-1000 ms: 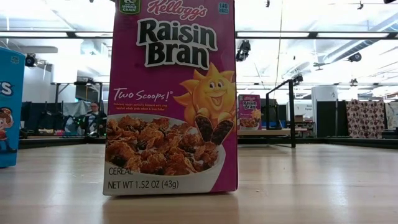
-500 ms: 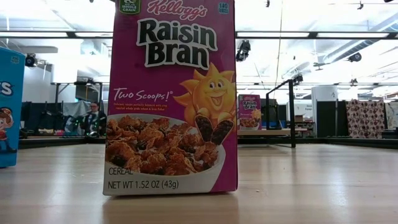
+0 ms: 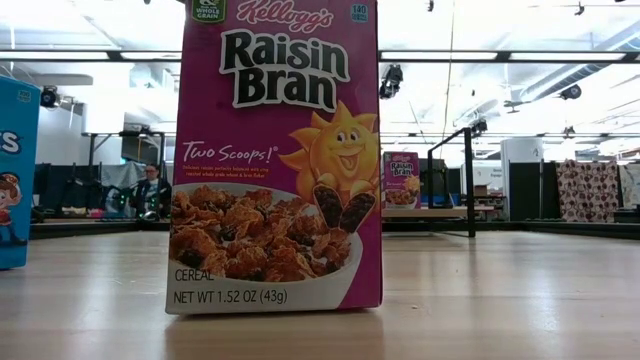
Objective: Stack cereal on shelf
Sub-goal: Put the right blue cereal box on the shelf aligned with the other blue cereal box
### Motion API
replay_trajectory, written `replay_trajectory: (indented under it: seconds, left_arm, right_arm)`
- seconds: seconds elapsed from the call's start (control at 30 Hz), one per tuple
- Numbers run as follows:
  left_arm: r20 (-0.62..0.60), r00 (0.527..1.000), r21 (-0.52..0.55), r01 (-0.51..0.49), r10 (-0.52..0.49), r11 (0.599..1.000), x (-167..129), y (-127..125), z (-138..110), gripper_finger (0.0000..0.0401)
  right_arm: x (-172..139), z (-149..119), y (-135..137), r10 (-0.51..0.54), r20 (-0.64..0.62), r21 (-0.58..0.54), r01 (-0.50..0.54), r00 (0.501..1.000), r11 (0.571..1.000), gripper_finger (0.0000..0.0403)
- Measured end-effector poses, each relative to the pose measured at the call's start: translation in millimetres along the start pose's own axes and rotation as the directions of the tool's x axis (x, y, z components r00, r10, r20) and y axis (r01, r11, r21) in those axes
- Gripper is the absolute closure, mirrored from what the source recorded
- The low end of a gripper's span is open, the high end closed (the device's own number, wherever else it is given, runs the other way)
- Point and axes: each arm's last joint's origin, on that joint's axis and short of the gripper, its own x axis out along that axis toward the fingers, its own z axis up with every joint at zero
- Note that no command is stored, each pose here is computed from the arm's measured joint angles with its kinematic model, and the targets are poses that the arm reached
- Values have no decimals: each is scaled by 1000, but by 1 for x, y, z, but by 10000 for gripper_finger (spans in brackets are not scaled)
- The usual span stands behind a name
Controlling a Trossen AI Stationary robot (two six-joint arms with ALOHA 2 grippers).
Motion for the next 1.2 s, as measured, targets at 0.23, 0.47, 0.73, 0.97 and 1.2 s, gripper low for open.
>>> replay_trajectory:
  seconds: [0.23,0.47,0.73,0.97,1.2]
  left_arm:
    - [1,1000,7,0,0,1000,0,0,0,401]
    - [16,1000,20,-7,7,1000,-5,3,3,401]
    - [50,999,52,-25,23,998,-17,7,4,401]
    - [120,991,30,-59,55,998,-42,13,-1,401]
    - [194,977,-12,-90,91,996,-64,17,-8,401]
  right_arm:
    - [-13,5,3,44,13,13,-44,999,999,259]
    - [-41,31,4,98,145,4,-100,984,995,258]
    - [-77,78,-8,109,356,-86,-84,928,993,268]
    - [-89,130,-26,123,510,-187,-30,852,982,269]
    - [-93,176,-48,143,628,-299,68,765,952,275]
